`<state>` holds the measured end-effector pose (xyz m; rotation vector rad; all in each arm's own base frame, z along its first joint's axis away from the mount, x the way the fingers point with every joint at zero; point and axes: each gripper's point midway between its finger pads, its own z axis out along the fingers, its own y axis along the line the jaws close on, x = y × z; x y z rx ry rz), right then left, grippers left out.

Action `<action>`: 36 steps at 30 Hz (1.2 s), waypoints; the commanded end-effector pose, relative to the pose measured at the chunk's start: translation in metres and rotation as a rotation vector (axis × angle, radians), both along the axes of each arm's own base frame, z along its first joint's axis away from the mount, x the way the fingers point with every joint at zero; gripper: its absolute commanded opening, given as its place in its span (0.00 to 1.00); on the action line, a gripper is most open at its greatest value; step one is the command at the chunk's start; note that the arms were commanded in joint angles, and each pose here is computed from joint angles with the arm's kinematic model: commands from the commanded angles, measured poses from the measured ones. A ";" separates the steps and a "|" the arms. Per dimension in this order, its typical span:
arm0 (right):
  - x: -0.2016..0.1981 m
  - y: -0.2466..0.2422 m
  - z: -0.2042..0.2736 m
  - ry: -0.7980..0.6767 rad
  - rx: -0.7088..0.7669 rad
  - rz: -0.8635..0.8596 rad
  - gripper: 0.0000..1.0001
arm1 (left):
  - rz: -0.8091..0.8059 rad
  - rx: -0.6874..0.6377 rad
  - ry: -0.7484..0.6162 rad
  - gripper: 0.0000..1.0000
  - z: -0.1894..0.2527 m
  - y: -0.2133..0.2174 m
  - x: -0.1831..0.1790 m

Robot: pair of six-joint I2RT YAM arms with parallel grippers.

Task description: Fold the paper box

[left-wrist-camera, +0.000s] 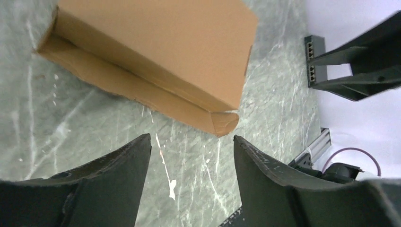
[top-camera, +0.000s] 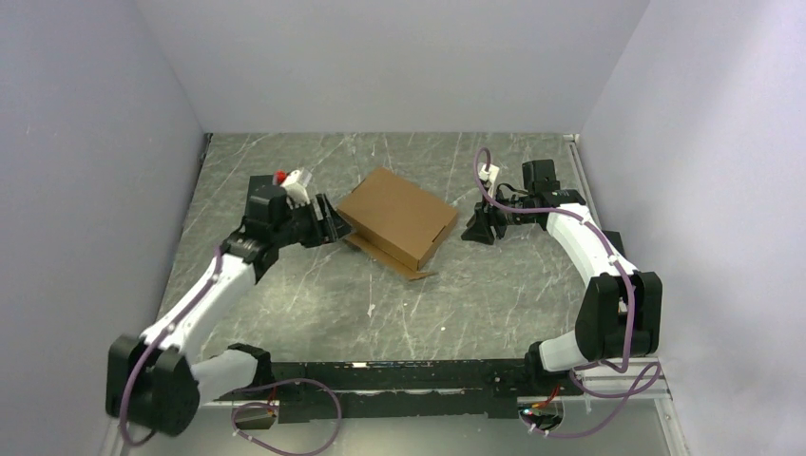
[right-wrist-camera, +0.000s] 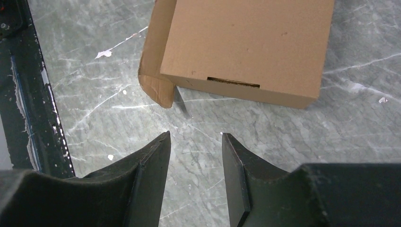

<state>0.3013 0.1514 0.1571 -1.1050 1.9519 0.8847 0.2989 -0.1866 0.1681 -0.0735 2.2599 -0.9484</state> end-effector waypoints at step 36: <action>-0.001 0.003 0.006 -0.048 0.030 0.035 0.48 | -0.655 0.312 -0.775 0.84 -0.038 -0.136 -0.066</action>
